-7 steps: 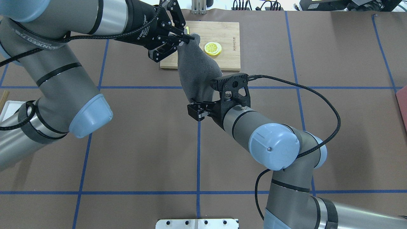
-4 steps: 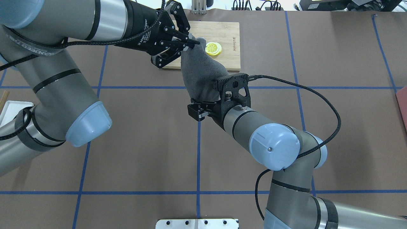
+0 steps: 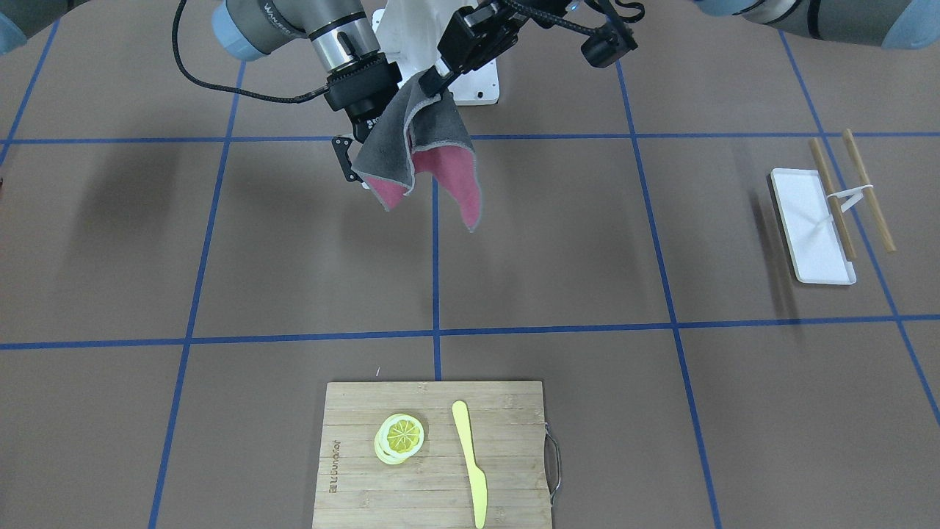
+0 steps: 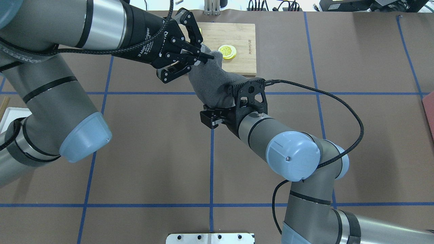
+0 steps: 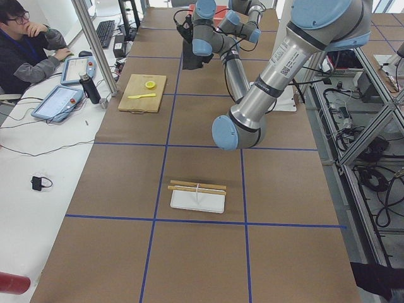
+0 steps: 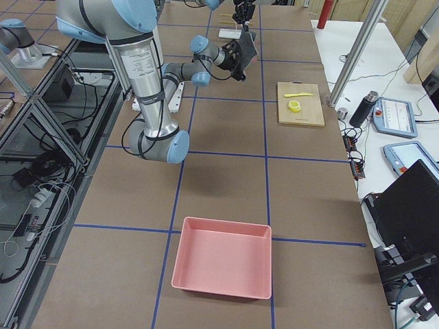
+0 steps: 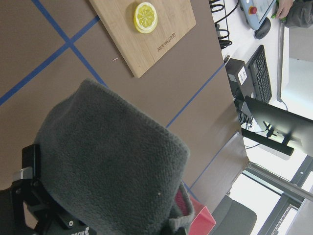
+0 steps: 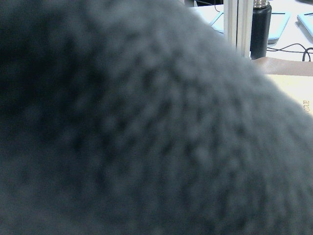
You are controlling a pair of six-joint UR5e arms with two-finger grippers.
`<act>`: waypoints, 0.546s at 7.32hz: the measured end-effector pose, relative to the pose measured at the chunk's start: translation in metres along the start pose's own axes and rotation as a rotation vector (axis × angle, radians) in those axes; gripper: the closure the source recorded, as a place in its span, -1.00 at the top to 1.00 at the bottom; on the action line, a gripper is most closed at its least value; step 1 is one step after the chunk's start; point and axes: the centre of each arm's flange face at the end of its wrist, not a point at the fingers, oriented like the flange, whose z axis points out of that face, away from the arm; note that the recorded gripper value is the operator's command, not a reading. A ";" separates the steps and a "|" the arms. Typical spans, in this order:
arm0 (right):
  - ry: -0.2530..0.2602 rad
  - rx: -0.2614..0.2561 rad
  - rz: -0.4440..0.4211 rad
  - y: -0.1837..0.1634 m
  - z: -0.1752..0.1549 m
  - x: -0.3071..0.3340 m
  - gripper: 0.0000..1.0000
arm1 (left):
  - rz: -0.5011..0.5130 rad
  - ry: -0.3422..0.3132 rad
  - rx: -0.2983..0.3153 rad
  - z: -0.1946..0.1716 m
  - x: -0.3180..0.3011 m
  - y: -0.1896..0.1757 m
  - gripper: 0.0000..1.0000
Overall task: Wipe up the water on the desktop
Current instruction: 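Close the right gripper on the grey cloth below the left gripper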
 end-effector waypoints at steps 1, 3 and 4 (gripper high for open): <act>-0.001 0.000 0.000 0.000 0.000 0.000 0.65 | 0.003 -0.005 -0.008 -0.001 -0.001 0.001 -1.00; -0.003 0.002 0.002 -0.001 -0.001 0.000 -0.60 | 0.004 -0.007 -0.011 -0.001 -0.001 0.001 -1.00; -0.005 0.003 0.002 -0.001 -0.001 0.000 -0.82 | 0.005 -0.007 -0.012 -0.001 -0.001 0.001 -1.00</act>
